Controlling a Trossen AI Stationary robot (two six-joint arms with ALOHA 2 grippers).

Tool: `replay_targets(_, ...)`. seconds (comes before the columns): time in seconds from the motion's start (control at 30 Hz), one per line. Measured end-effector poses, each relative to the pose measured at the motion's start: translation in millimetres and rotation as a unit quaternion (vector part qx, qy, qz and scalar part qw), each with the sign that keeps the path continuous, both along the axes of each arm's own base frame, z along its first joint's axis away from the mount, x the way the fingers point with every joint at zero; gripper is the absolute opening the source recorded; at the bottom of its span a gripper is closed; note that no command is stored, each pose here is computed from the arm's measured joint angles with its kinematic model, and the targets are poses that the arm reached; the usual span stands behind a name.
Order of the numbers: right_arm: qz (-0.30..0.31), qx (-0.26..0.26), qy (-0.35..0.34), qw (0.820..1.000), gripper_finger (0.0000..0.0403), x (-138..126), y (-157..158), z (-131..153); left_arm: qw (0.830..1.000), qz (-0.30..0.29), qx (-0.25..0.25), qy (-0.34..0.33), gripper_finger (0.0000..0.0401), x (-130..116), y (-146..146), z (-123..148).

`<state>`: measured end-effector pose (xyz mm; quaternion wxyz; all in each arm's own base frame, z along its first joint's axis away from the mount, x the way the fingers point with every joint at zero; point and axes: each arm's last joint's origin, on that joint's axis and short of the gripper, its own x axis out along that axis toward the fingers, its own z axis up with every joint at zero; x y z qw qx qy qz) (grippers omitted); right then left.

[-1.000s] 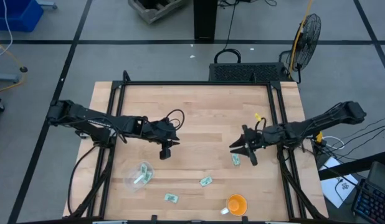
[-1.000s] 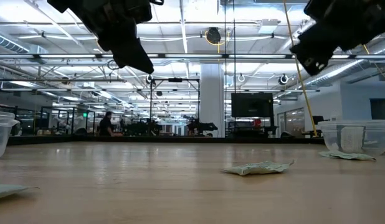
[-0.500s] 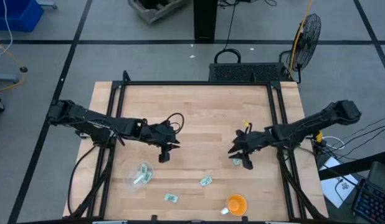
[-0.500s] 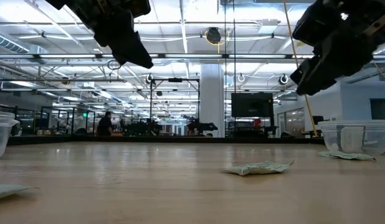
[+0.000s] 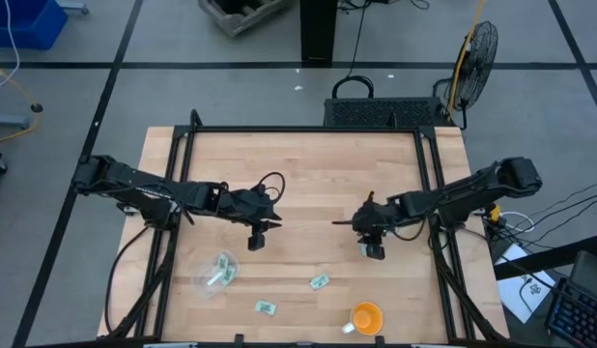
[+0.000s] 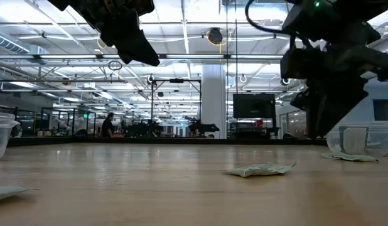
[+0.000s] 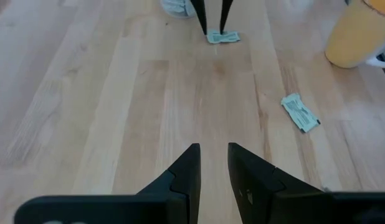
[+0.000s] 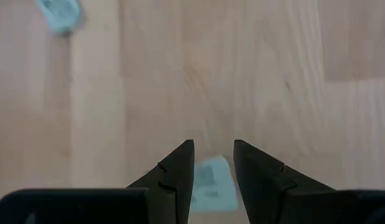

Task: Pick and place Stevia / Truvia into bins
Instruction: Put the white stevia packet into the circle transparent container

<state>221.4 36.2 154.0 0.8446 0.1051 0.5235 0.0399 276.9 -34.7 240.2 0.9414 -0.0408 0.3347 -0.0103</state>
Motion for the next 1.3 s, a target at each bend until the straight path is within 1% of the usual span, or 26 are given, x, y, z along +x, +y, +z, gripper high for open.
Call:
replay_targets(0.07, -0.001, -0.004, 0.014, 1.0, 0.0105, 0.2, -3.1, -2.6, 1.0, 0.0, 0.0, 0.0, 0.0086, 0.0, 0.0, 0.0)
replay_targets(0.1, -0.002, 0.003, 0.019, 1.0, 0.0105, 0.5, -4.5, -3.7, 1.0, 0.0, 0.0, 0.0, 0.0086, 0.0, -0.1, 0.0)
replay_targets(0.2, -0.003, 0.041, 0.033, 0.999, 0.0105, 1.7, -7.7, -6.9, 1.0, 0.0, 0.0, 0.0, 0.0086, 0.0, 0.0, 0.0)
replay_targets(0.27, -0.002, 0.053, 0.042, 0.998, 0.0105, 2.4, -9.0, -9.5, 1.0, 0.004, 0.003, 0.0, 0.0086, 0.0, 0.3, 0.0)
replay_targets(0.43, -0.003, 0.05, 0.056, 0.997, 0.0105, 3.9, -12.0, -15.9, 1.0, 0.023, 0.018, -0.002, 0.0086, 0.1, 1.7, 0.1)
replay_targets(0.63, -0.002, 0.047, 0.072, 0.996, 0.0105, 4.6, -12.4, -21.9, 0.999, 0.015, 0.029, -0.002, 0.0086, 0.1, 1.7, 0.1)
replay_targets(0.83, -0.01, 0.052, 0.058, 0.997, 0.0105, 2.8, -12.4, -14.6, 0.999, 0.01, 0.035, -0.002, 0.0086, 0.1, 1.7, 0.0)
replay_targets(1.03, -0.008, 0.052, 0.062, 0.997, 0.0105, 0.2, -12.4, -12.6, 0.999, 0.01, 0.036, -0.003, 0.0086, 0.1, 1.7, 0.1)
replay_targets(1.2, 0.009, 0.047, 0.037, 0.998, 0.0105, 1.5, -12.2, -3.7, 0.999, 0.01, 0.036, -0.003, 0.0086, 0.1, 1.7, 0.1)
replay_targets(1.3, 0.042, 0.034, -0.003, 0.999, 0.0105, 8.4, -10.6, 10.1, 0.999, 0.009, 0.036, -0.002, 0.0086, 0.1, 1.7, 0.0)
